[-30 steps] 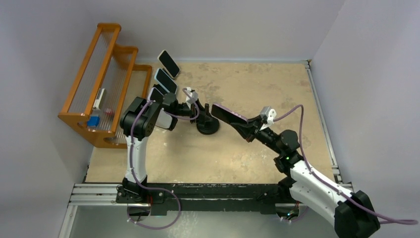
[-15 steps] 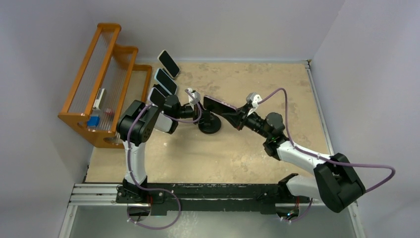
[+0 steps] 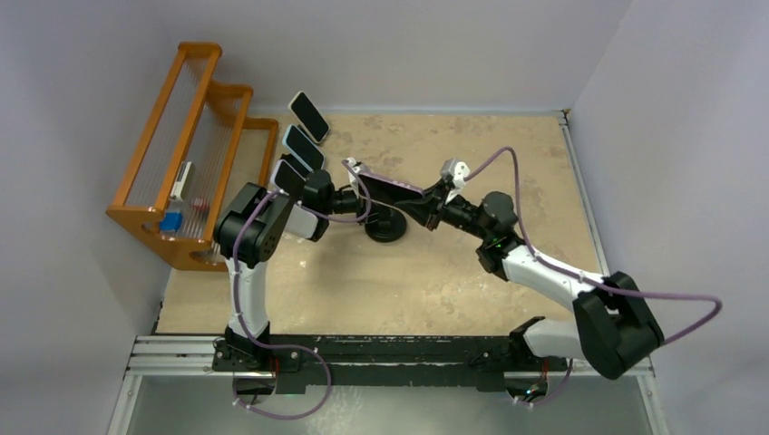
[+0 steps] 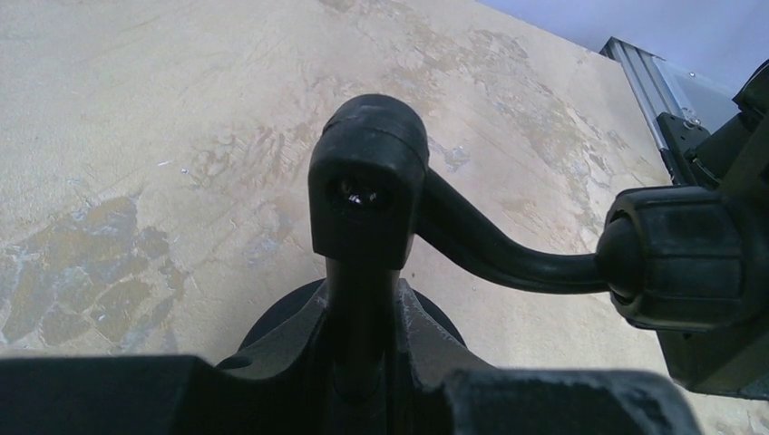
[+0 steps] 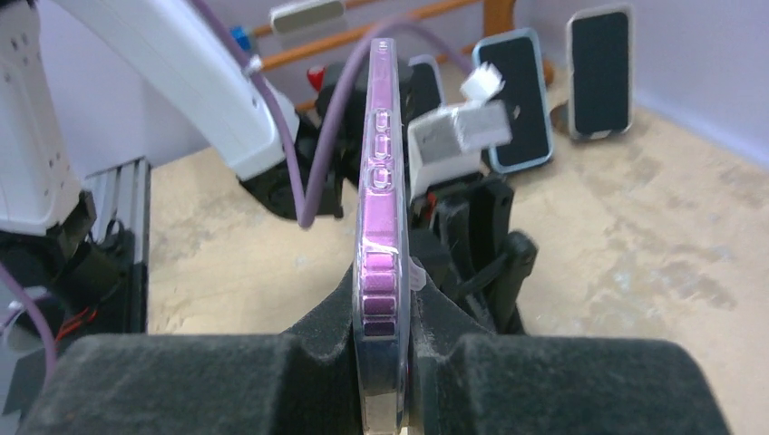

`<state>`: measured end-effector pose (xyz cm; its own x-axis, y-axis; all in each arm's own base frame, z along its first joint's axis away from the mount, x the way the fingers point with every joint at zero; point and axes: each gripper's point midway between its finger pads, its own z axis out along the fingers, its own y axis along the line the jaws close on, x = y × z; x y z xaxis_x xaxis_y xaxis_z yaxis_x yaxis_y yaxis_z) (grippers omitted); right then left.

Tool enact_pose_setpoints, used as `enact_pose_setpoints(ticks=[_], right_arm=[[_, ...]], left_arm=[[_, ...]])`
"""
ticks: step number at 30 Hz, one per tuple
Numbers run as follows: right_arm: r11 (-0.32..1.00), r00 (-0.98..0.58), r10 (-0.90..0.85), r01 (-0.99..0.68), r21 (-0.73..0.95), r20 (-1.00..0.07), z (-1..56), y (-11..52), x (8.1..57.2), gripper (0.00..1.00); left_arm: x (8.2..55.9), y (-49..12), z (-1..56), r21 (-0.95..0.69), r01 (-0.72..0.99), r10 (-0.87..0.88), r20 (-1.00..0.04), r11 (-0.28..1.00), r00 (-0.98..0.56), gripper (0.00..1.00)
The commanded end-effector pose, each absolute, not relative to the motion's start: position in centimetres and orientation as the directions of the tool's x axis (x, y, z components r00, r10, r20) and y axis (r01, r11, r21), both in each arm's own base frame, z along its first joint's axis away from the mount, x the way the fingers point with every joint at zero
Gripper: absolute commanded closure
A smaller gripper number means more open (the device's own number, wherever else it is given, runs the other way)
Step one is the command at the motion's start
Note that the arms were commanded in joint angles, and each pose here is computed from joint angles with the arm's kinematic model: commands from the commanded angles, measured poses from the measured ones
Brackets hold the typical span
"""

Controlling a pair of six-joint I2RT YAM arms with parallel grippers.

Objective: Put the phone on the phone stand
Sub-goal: Install the phone on the phone stand.

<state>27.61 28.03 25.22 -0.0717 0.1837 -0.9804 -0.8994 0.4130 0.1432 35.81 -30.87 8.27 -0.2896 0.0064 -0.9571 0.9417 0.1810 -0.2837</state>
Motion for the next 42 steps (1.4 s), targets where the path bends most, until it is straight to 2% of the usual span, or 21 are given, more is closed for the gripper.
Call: enact_pose_setpoints(ticks=[1, 9, 16, 20, 26, 32, 36, 42], right_arm=[[0.303, -0.086, 0.128, -0.945, 0.121, -0.988, 24.0, 30.1, 27.2, 1.00], [0.315, -0.104, 0.090, -0.940, 0.127, -0.991, 21.1, 30.5, 28.2, 1.00], [0.379, -0.055, 0.074, -0.922, 0.079, -0.996, 20.5, 29.3, 28.2, 1.00], [0.405, 0.005, 0.092, -0.914, 0.033, -0.996, 20.7, 28.6, 28.0, 1.00], [0.406, 0.018, 0.091, -0.914, 0.021, -0.996, 20.1, 29.3, 29.2, 1.00], [0.388, -0.029, 0.142, -0.918, 0.082, -0.989, 18.2, 30.2, 29.9, 1.00], [0.393, -0.061, 0.150, -0.912, 0.116, -0.987, 16.9, 30.3, 30.1, 1.00], [0.403, -0.039, 0.169, -0.909, 0.105, -0.985, 18.3, 30.2, 30.3, 1.00]], left_arm=[[35.7, -30.8, 6.9, -0.344, 0.918, 0.034, -0.933, 0.198, -0.358, 1.00], [34.7, -30.8, 7.4, -0.381, 0.918, 0.049, -0.920, 0.108, -0.388, 1.00], [33.8, -30.5, 7.7, -0.402, 0.915, 0.081, -0.912, 0.021, -0.403, 1.00], [32.4, -30.3, 7.7, -0.418, 0.905, 0.102, -0.906, -0.079, -0.410, 1.00], [31.4, -30.2, 8.2, -0.428, 0.892, 0.105, -0.903, -0.147, -0.416, 1.00], [31.5, -30.2, 8.6, -0.420, 0.899, 0.085, -0.907, -0.122, -0.412, 1.00], [32.2, -30.2, 8.5, -0.406, 0.912, 0.060, -0.913, -0.050, -0.403, 1.00], [33.0, -30.2, 7.9, -0.404, 0.915, 0.044, -0.913, 0.018, -0.404, 1.00]])
